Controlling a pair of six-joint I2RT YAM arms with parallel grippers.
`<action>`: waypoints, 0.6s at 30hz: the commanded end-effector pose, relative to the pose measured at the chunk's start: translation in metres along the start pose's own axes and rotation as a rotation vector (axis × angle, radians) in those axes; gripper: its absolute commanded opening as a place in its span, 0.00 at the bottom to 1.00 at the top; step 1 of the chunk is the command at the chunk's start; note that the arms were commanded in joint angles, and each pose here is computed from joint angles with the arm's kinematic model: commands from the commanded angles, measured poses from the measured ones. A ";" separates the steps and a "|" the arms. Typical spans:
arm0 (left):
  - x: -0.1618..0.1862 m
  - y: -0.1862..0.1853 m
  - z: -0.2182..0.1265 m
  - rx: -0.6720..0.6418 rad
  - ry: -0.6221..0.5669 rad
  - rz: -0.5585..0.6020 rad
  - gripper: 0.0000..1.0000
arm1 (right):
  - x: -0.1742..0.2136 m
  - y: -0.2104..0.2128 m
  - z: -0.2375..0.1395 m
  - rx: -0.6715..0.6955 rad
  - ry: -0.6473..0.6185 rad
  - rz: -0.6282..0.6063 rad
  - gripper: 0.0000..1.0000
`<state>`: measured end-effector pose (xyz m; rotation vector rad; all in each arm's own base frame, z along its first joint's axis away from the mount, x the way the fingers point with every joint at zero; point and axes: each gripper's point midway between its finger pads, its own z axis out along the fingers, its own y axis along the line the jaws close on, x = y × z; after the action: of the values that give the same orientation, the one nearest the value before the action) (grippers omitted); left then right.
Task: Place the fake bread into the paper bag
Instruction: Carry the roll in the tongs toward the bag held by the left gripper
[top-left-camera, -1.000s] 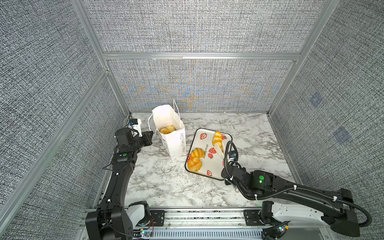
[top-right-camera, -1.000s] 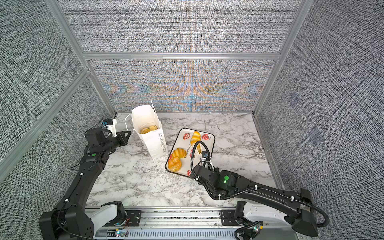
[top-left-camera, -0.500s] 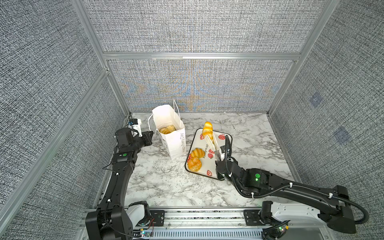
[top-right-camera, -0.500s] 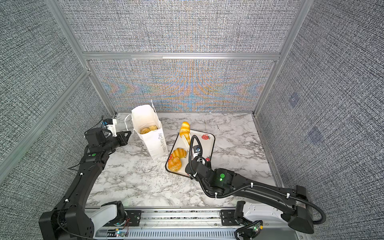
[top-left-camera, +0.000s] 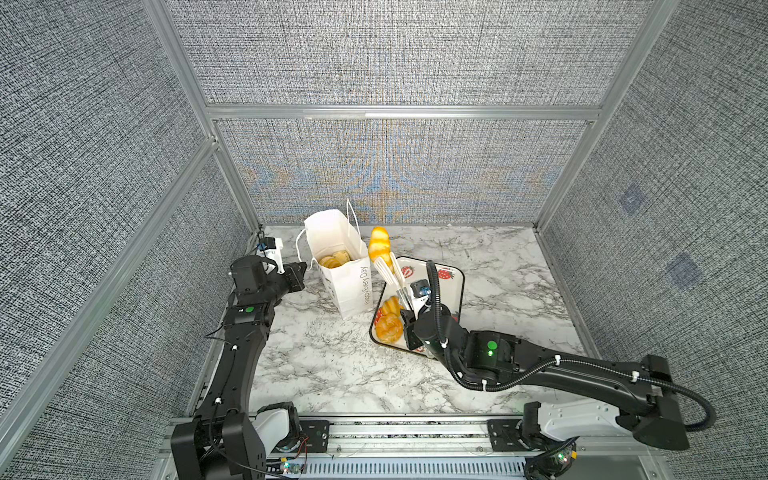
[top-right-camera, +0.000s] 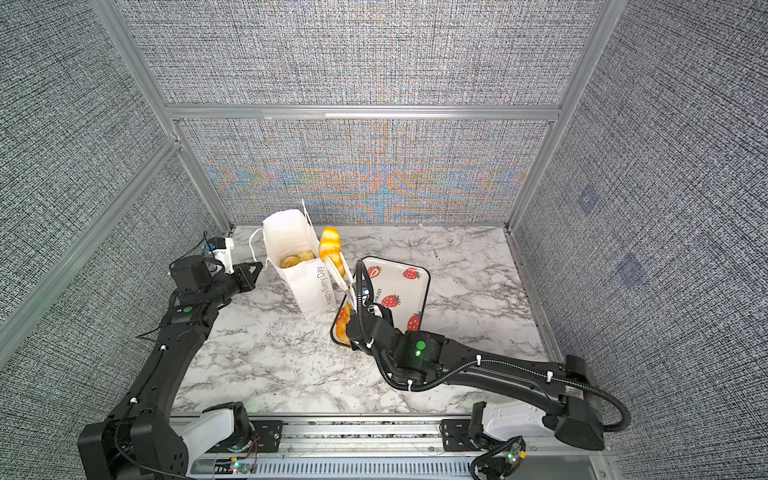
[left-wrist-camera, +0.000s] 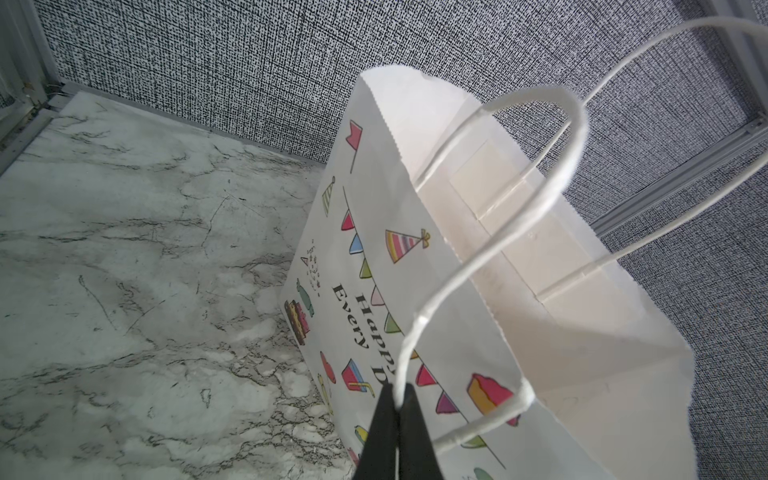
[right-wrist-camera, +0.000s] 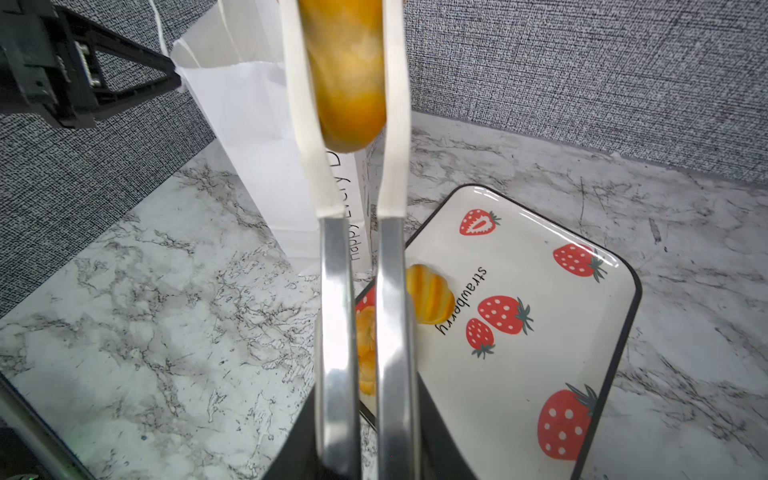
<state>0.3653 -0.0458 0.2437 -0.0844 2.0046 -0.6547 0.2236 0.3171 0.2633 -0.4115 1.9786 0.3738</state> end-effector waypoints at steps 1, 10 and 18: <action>-0.002 -0.001 0.000 0.003 -0.010 0.009 0.00 | -0.028 0.013 -0.001 -0.032 -0.096 0.027 0.26; -0.003 -0.002 -0.001 0.005 -0.014 0.011 0.00 | -0.063 0.051 0.016 -0.102 -0.184 0.038 0.26; -0.004 -0.002 -0.002 0.005 -0.018 0.013 0.00 | -0.087 0.072 0.036 -0.105 -0.186 -0.012 0.26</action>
<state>0.3643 -0.0459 0.2462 -0.0816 1.9976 -0.6529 0.2510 0.4003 0.3196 -0.4440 1.8140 0.4750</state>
